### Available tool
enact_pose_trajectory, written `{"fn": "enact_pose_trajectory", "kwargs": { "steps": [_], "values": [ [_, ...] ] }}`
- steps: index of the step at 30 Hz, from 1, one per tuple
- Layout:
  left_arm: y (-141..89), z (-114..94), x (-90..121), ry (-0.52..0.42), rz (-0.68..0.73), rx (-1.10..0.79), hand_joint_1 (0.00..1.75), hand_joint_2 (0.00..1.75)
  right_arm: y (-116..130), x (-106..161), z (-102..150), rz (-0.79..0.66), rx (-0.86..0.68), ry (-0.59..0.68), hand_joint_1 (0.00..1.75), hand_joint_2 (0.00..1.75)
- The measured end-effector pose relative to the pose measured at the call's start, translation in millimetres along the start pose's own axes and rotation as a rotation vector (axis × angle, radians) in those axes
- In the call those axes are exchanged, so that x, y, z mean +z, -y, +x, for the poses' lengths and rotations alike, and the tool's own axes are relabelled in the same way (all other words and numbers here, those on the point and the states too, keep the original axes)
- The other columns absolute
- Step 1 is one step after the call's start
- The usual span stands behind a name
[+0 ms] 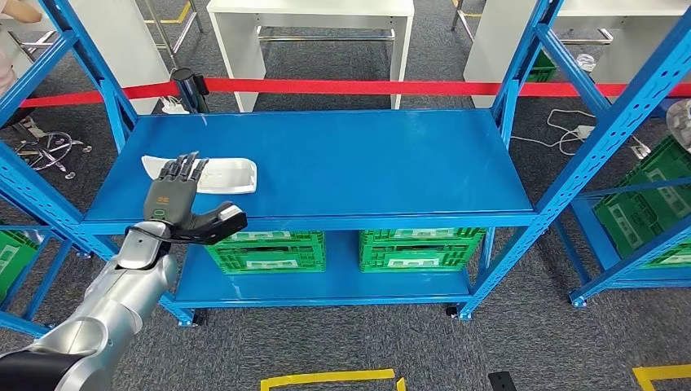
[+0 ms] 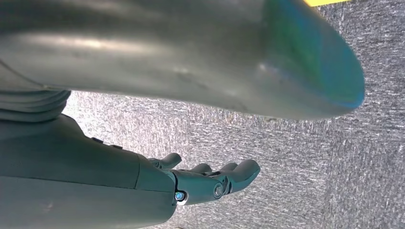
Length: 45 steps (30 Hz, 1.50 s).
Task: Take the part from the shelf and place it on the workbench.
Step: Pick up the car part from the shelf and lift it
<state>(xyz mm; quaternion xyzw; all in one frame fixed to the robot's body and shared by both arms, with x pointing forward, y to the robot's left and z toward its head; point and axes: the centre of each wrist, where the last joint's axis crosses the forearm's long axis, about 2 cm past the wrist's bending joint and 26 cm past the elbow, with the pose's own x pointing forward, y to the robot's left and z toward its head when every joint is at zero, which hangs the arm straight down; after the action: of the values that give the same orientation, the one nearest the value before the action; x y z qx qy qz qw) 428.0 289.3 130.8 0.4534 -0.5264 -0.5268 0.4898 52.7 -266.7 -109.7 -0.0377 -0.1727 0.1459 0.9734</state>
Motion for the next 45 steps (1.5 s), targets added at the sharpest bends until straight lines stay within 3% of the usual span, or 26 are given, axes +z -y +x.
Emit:
{"fn": "enact_pose_trajectory", "kwargs": {
  "steps": [13,17,28,45],
  "values": [
    [8,17,4,0.041,0.051,-0.029,0.00,0.00,0,0,0,0.000,0.005,-0.001,0.00,0.00],
    [8,21,4,0.046,0.054,-0.032,0.00,1.75,0,0,1,0.001,0.009,0.000,0.00,0.00],
    [-3,41,-6,0.022,-0.028,-0.050,0.00,1.75,1,-1,4,0.012,0.028,-0.005,0.00,0.00],
    [-6,45,-9,-0.037,-0.109,-0.059,0.00,1.75,0,-1,5,0.023,0.036,-0.009,0.00,0.00]
  ]
}}
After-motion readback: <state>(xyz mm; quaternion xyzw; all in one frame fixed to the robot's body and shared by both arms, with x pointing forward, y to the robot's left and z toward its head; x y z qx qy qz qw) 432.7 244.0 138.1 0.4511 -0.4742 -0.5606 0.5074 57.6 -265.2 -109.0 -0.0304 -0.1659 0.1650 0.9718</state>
